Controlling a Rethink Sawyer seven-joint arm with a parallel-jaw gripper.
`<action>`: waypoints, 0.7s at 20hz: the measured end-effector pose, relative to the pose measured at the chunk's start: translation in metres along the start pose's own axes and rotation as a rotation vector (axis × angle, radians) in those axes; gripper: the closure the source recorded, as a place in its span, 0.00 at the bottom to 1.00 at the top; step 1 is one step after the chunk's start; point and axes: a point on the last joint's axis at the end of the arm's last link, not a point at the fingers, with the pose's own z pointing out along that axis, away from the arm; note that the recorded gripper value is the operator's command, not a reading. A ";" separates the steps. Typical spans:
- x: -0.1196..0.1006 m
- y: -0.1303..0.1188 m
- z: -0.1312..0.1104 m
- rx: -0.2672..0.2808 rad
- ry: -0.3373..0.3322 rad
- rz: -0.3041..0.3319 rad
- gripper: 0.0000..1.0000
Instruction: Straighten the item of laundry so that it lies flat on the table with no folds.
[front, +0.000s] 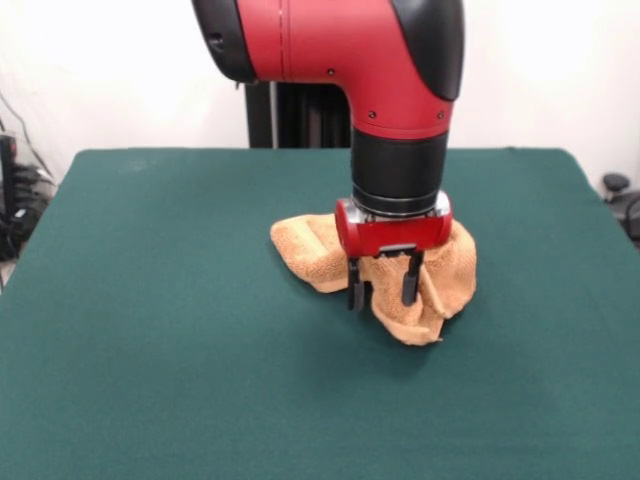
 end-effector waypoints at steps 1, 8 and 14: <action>0.000 -0.002 0.000 0.000 0.000 0.003 0.00; -0.002 -0.011 0.000 0.001 -0.016 0.018 0.00; -0.006 -0.014 0.000 -0.006 -0.040 0.027 0.00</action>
